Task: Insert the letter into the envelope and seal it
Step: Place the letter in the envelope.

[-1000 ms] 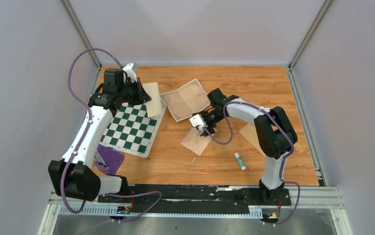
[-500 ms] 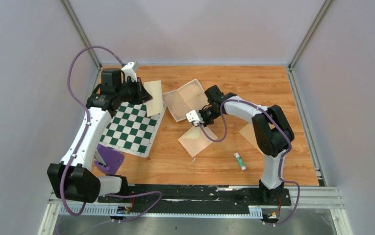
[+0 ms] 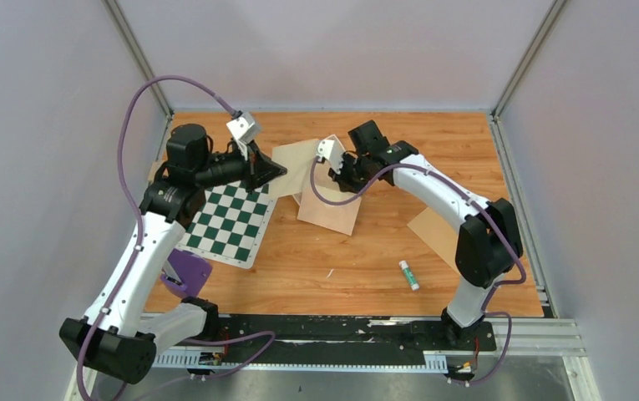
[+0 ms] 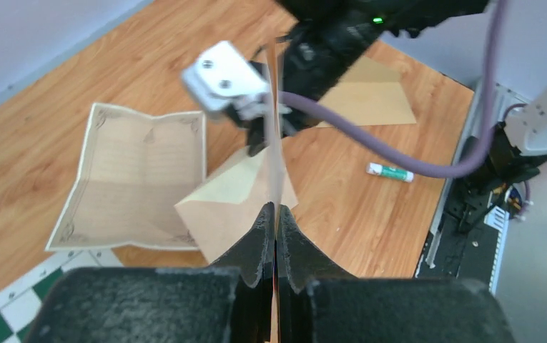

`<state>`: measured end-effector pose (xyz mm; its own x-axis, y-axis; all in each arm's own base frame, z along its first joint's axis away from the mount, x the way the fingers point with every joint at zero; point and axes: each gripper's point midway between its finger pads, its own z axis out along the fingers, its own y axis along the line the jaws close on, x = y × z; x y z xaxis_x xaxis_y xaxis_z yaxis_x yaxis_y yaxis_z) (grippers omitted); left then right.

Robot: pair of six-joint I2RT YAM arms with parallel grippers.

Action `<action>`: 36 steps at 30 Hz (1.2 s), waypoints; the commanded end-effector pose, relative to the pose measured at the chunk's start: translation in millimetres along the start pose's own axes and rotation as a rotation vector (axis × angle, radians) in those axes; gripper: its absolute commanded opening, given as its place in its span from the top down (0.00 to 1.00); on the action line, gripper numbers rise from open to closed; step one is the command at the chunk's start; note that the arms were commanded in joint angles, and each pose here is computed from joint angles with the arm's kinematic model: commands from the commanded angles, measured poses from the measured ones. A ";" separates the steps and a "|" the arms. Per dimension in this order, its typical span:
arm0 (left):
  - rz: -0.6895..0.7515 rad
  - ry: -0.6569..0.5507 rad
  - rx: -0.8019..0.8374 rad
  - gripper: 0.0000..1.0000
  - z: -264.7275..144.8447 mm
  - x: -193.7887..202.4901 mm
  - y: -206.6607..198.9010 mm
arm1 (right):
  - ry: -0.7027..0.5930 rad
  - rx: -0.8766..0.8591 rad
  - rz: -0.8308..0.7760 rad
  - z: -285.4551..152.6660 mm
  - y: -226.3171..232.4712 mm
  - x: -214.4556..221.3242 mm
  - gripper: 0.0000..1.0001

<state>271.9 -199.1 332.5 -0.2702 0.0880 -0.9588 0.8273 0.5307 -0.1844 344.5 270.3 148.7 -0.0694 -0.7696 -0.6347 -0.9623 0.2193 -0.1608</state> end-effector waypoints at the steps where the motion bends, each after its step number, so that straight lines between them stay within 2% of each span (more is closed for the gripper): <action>1: 0.107 0.002 0.114 1.00 6.6 -4.1 -18.8 | 0.072 0.143 0.420 -7.3 -15.6 5.0 1.00; 3: 0.112 0.023 0.142 1.00 11.5 4.2 -22.0 | 0.041 0.133 0.470 -13.7 -9.3 -1.9 1.00; 5: 0.186 0.019 0.182 1.00 13.2 7.9 -25.8 | 0.018 0.095 0.512 -24.3 -0.5 -9.3 1.00; 9: 0.429 0.008 0.183 1.00 10.9 13.2 -19.7 | -0.016 -0.024 0.634 -44.5 4.4 -21.2 1.00; 10: 0.548 0.000 0.182 1.00 9.5 12.1 -16.5 | -0.021 -0.058 0.658 -48.5 4.8 -23.2 1.00; 13: 0.729 0.018 0.201 1.00 3.7 21.4 -15.8 | -0.018 -0.122 0.672 -51.4 4.0 -21.0 1.00; 15: 0.822 0.022 0.234 1.00 1.9 26.1 -18.0 | -0.011 -0.158 0.650 -51.2 5.3 -19.3 1.00; 19: 0.918 0.046 0.357 1.00 3.9 37.1 -26.3 | -0.032 -0.218 0.573 -51.8 9.1 -25.3 1.00; 24: 1.040 0.060 0.437 1.00 22.6 30.5 -29.7 | -0.027 -0.190 0.414 -48.4 5.5 -32.7 1.00; 27: 1.153 0.103 0.519 1.00 34.7 37.0 -31.0 | -0.047 -0.184 0.393 -50.8 0.1 -46.0 1.00; 31: 1.236 0.145 0.591 1.00 38.7 40.8 -37.9 | -0.058 -0.231 0.357 -51.8 8.7 -58.5 1.00; 36: 1.398 0.185 0.615 1.00 44.0 53.0 -43.4 | -0.036 -0.277 0.298 -49.2 29.3 -64.8 1.00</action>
<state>252.1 -254.4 282.1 0.7515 0.3624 -0.5513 0.6592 -0.3761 0.6512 325.4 287.0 217.3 -0.4131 -0.6400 -0.6479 -0.9082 0.3423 0.2409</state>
